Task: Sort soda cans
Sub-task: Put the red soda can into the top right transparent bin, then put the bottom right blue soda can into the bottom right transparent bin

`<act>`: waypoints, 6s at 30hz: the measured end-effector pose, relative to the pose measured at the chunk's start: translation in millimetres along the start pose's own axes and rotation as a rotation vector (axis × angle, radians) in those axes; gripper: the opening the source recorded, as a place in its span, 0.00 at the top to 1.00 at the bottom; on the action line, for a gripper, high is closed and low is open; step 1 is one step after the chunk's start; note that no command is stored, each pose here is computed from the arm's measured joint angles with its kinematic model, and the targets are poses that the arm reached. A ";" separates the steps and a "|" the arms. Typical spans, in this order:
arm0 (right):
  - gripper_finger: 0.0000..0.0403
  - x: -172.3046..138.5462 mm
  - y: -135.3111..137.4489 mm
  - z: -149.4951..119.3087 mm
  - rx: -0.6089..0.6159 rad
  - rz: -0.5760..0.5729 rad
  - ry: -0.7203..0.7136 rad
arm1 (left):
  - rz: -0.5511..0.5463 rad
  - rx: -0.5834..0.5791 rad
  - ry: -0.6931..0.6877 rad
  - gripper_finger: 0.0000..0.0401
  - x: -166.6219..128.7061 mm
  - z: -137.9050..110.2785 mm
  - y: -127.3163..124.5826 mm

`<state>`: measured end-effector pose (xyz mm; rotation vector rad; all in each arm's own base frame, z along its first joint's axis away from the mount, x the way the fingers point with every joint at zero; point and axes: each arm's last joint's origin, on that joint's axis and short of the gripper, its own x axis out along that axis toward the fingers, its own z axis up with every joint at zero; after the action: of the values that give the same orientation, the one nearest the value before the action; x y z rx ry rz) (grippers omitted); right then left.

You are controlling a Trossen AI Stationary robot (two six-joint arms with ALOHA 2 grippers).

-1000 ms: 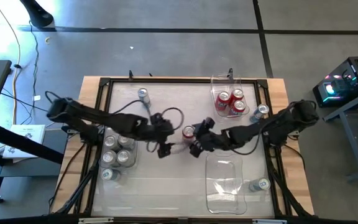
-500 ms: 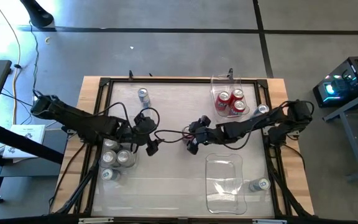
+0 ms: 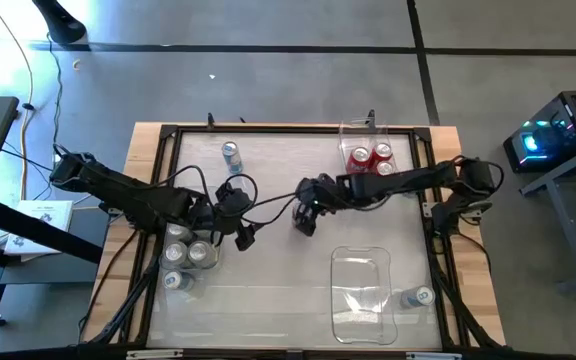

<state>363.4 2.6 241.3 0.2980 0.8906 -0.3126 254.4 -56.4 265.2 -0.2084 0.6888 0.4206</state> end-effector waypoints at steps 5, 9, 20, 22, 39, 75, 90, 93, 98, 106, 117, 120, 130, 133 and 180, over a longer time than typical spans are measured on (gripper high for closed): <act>0.10 20.9 4.9 2.5 -0.023 -0.074 0.096 | -0.016 0.009 0.024 0.14 0.1 -1.3 0.2; 0.10 35.5 11.4 -1.9 -0.050 -0.140 0.148 | -0.012 0.009 0.027 0.14 0.2 -1.7 0.6; 0.16 22.7 12.6 4.2 -0.040 -0.182 0.212 | -0.013 0.005 0.024 0.14 0.3 -1.2 0.5; 0.18 20.7 12.8 4.6 -0.043 -0.187 0.224 | -0.012 0.004 0.024 0.14 0.3 -1.2 0.6; 0.28 -42.0 4.9 3.6 -0.047 -0.245 0.234 | -0.013 0.014 0.021 0.14 -0.8 -2.1 -1.1; 0.28 -85.5 -117.7 -44.5 0.216 -0.420 0.223 | 0.002 0.043 -0.004 0.14 -4.8 -5.1 -6.7; 0.19 -60.7 -126.9 -57.8 0.234 -0.386 0.322 | -0.003 0.041 -0.005 0.14 -4.7 -4.8 -6.9; 0.18 -60.6 -128.1 -57.5 0.240 -0.371 0.326 | -0.004 0.041 -0.004 0.14 -4.7 -4.8 -7.0; 0.18 -61.3 -129.7 -57.6 0.244 -0.370 0.329 | -0.004 0.040 -0.004 0.14 -4.7 -4.8 -7.0; 0.18 -75.7 -128.1 -46.1 0.232 -0.403 0.331 | -0.013 0.034 0.006 0.14 -3.5 -3.9 -5.5; 0.17 -131.4 -79.4 -28.3 0.144 -0.514 0.320 | 0.002 0.061 -0.010 0.14 -5.5 -5.4 -7.9; 0.17 -149.1 -41.9 -40.4 0.084 -0.439 0.361 | 0.002 0.073 -0.017 0.14 -8.7 -8.7 -12.1; 0.17 -210.9 75.0 -133.1 -0.055 -0.022 0.589 | -0.003 0.091 -0.084 0.14 -27.3 -24.3 -33.7; 0.17 -228.1 88.3 -158.9 0.081 -0.035 0.644 | 0.006 0.094 -0.116 0.14 -32.8 -28.2 -38.7; 0.47 -268.9 103.5 -153.7 0.384 0.045 0.348 | -0.006 0.047 -0.170 0.14 -40.4 -32.9 -47.8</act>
<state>135.8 193.7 376.6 0.7432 1.1627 -0.3975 228.8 -122.1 269.0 -0.1282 0.5306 0.4106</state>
